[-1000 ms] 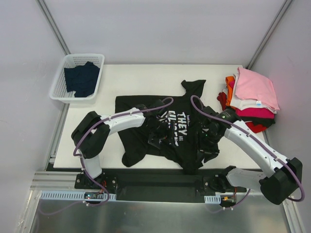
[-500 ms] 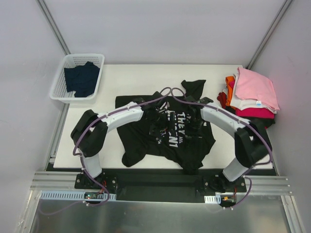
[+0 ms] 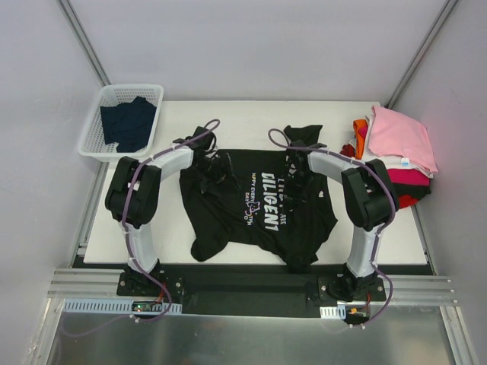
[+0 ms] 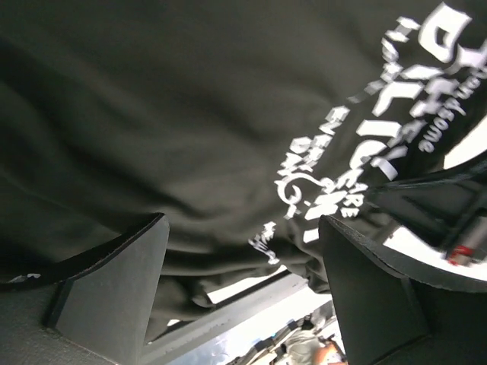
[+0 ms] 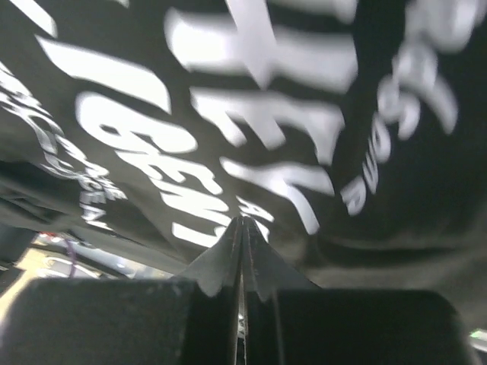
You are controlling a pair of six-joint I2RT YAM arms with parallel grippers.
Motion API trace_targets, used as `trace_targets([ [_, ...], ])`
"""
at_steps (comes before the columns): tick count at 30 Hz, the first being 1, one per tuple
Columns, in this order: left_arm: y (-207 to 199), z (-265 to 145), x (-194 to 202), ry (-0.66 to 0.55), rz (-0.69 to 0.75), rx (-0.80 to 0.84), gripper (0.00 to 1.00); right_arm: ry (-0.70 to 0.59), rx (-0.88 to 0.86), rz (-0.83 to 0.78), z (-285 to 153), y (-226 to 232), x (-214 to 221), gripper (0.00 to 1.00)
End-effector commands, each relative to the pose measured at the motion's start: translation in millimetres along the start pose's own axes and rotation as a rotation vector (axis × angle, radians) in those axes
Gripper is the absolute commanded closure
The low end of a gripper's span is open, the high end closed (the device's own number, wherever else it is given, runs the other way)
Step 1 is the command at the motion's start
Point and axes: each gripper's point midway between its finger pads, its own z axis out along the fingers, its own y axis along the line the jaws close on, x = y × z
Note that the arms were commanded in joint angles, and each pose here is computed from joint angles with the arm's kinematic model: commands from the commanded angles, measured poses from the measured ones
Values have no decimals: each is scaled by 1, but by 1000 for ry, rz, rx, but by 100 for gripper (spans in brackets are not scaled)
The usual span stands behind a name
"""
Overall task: Fold and stack the t-shirts
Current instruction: Flatten out the tshirt
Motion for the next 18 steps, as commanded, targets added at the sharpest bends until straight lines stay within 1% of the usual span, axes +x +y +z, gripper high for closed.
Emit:
trace_targets([
  [1, 9, 10, -2, 54, 22, 3, 20, -22, -91, -15, -10, 16, -29, 99],
  [8, 13, 16, -32, 78, -39, 50, 20, -33, -126, 0, -21, 18, -64, 99],
  [9, 17, 15, -45, 64, -61, 56, 20, -38, -131, 2, -23, 18, -67, 99],
  [11, 18, 10, -57, 52, -76, 61, 21, -72, -150, 7, -30, 18, -81, 99],
  [12, 19, 4, -73, 23, -86, 66, 20, -75, -159, 11, -30, 18, -84, 99],
  [13, 20, 1, -81, 10, -88, 65, 21, -98, -174, 12, -34, 19, -94, 99],
  [18, 29, -13, -120, -35, -125, 53, 20, -92, -212, 58, -31, 16, -117, 99],
])
